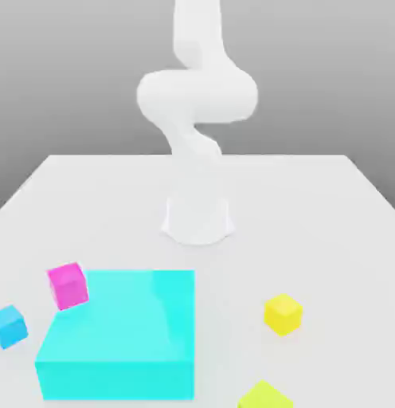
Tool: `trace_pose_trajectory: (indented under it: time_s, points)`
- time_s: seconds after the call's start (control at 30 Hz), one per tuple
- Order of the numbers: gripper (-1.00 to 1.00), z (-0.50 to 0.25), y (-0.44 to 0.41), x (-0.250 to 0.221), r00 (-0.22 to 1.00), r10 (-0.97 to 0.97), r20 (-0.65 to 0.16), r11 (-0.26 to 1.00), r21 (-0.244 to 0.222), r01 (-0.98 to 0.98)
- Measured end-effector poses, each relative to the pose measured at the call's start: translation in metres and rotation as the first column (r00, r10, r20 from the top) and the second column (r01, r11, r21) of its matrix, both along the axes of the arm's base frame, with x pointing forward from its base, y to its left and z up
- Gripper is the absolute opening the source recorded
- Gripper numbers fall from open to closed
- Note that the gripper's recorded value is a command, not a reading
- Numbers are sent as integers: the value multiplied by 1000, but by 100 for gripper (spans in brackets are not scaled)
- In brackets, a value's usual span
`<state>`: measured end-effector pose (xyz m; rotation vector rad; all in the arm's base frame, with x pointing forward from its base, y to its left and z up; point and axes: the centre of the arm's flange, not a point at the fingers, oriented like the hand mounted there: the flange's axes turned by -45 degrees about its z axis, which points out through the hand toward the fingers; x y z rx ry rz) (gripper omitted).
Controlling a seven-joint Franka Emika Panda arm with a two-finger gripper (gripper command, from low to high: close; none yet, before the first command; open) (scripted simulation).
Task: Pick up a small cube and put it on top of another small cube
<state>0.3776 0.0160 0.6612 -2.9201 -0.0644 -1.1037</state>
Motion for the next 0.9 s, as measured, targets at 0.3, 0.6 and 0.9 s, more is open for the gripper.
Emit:
trace_pose_trajectory:
  time_s: [0.3,0.6,0.9]
  points:
    - [0,-224,81,51,923,219,-317,970,-29,-240]
    - [0,-434,139,-28,703,368,-609,872,-36,-488]
    - [-100,-531,138,-53,650,376,-661,850,-32,-525]
